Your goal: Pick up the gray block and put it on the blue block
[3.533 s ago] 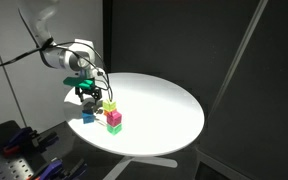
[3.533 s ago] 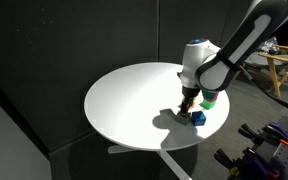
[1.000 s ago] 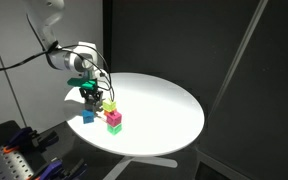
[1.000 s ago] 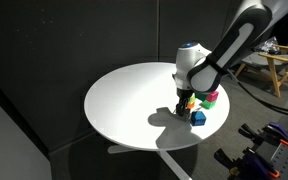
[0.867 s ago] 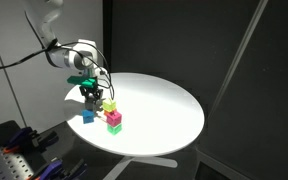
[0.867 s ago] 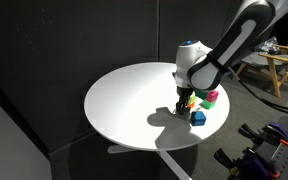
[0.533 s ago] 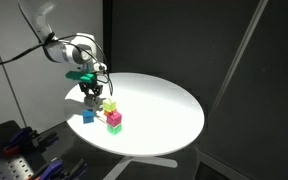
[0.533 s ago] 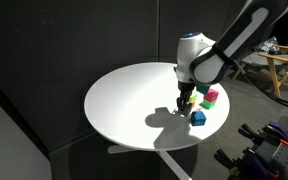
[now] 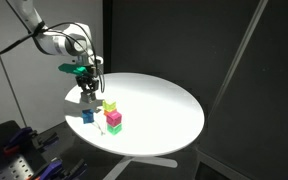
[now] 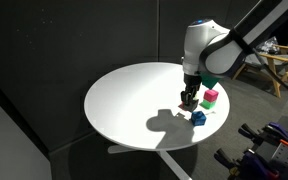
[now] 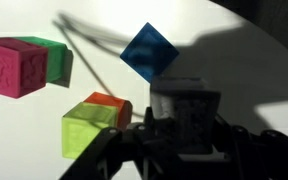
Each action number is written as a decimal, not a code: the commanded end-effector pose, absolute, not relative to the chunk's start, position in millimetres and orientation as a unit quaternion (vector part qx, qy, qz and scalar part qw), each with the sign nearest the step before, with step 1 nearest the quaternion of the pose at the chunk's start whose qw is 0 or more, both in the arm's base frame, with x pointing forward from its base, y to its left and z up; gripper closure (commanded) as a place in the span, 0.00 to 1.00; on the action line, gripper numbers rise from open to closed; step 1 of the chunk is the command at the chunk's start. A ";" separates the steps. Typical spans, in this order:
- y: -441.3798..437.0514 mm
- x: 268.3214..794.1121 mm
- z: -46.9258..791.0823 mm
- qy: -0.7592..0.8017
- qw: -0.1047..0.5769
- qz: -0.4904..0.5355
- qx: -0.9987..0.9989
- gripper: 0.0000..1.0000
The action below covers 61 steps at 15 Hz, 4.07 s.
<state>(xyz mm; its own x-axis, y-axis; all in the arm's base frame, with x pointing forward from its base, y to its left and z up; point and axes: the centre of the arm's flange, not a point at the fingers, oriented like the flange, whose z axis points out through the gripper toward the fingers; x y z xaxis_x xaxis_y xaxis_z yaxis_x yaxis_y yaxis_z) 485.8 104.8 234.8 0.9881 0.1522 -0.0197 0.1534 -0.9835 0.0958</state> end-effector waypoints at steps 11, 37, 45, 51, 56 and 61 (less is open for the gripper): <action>54.7 438.8 250.8 -0.091 0.059 -0.015 0.994 0.73; 65.2 453.2 217.9 -0.193 0.049 -0.006 0.980 0.73; 65.4 458.2 206.2 -0.198 0.052 -0.010 0.979 0.73; 68.2 462.0 199.7 -0.193 0.050 -0.010 0.980 0.73; 70.5 460.1 196.3 -0.184 0.050 -0.015 0.982 0.08; 72.4 453.6 205.0 -0.172 0.049 -0.013 0.984 0.00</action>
<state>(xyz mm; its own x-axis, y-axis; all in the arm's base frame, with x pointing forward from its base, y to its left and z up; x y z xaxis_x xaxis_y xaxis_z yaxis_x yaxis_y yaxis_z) 455.2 71.9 195.6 0.9351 -0.3538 -0.0202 -0.3499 -0.9308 0.1062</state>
